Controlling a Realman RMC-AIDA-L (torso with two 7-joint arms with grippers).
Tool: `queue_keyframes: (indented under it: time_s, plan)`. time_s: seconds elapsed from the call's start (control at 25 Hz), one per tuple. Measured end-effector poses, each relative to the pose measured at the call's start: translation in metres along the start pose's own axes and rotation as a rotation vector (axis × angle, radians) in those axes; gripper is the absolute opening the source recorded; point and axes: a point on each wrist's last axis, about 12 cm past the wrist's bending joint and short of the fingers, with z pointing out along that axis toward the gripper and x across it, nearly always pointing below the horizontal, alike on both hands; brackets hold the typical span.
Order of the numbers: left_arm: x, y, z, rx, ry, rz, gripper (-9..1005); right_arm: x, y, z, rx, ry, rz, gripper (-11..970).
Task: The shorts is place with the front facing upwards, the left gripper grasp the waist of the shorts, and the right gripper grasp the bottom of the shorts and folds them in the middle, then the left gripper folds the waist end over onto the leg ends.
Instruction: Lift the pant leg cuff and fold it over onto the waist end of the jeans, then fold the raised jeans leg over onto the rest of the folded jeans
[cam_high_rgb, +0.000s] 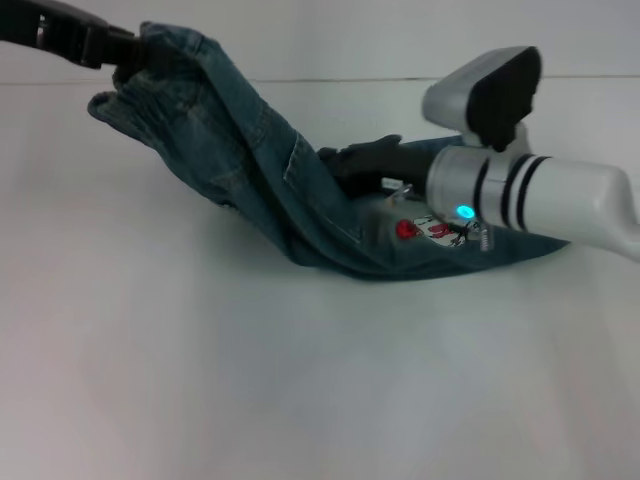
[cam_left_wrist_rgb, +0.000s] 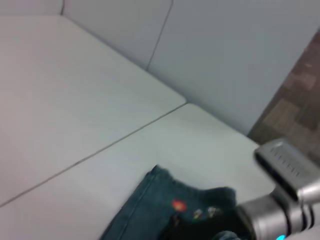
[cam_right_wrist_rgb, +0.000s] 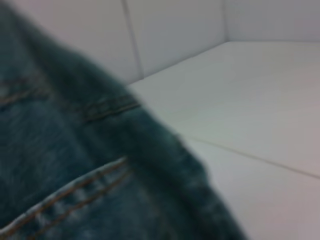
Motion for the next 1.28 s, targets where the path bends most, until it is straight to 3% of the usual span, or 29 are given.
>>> queue_keyframes:
  time_s: [0.56, 0.96, 1.12, 1.28]
  plan:
    - [-0.008, -0.006, 0.003, 0.050, -0.024, 0.013, 46, 0.004, 0.057, 0.016, -0.245, 0.042, 0.016, 12]
    - [-0.010, -0.005, 0.007, 0.068, -0.022, 0.001, 45, 0.000, 0.092, 0.028, -0.351, 0.075, -0.009, 12]
    - [-0.010, -0.005, 0.008, 0.072, -0.021, -0.002, 44, 0.001, 0.096, 0.031, -0.338, 0.097, -0.030, 12]
    - [-0.008, -0.005, 0.010, 0.076, -0.021, -0.005, 43, 0.006, 0.089, 0.029, -0.311, 0.100, -0.026, 12]
